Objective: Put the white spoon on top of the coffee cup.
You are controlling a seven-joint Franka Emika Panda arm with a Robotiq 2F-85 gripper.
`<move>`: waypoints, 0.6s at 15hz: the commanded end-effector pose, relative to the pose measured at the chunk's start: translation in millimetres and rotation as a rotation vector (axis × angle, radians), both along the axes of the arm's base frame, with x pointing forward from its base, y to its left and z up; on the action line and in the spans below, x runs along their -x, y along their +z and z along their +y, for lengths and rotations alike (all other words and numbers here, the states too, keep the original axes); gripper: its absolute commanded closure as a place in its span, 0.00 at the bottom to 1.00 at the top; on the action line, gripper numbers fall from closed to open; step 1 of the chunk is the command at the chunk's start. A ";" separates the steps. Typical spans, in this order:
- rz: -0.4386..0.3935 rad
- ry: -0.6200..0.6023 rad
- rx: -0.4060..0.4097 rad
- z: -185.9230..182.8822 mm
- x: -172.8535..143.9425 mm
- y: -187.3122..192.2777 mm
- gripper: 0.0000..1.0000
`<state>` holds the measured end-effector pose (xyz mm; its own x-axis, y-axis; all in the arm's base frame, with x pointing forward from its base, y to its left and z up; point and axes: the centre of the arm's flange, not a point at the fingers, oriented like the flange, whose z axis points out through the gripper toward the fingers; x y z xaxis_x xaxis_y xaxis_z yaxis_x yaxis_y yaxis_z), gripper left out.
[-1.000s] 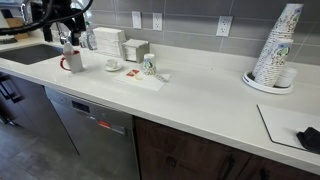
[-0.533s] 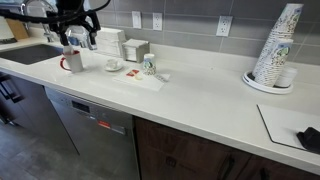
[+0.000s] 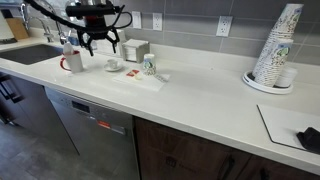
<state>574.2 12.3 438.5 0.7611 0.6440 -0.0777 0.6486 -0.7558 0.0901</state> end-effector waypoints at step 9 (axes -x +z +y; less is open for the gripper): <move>-0.041 -0.056 -0.073 -33.3 -67.1 -51.6 0.00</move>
<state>641.4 -21.0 386.8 0.7974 0.6035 0.0001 0.6024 -0.7960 0.0590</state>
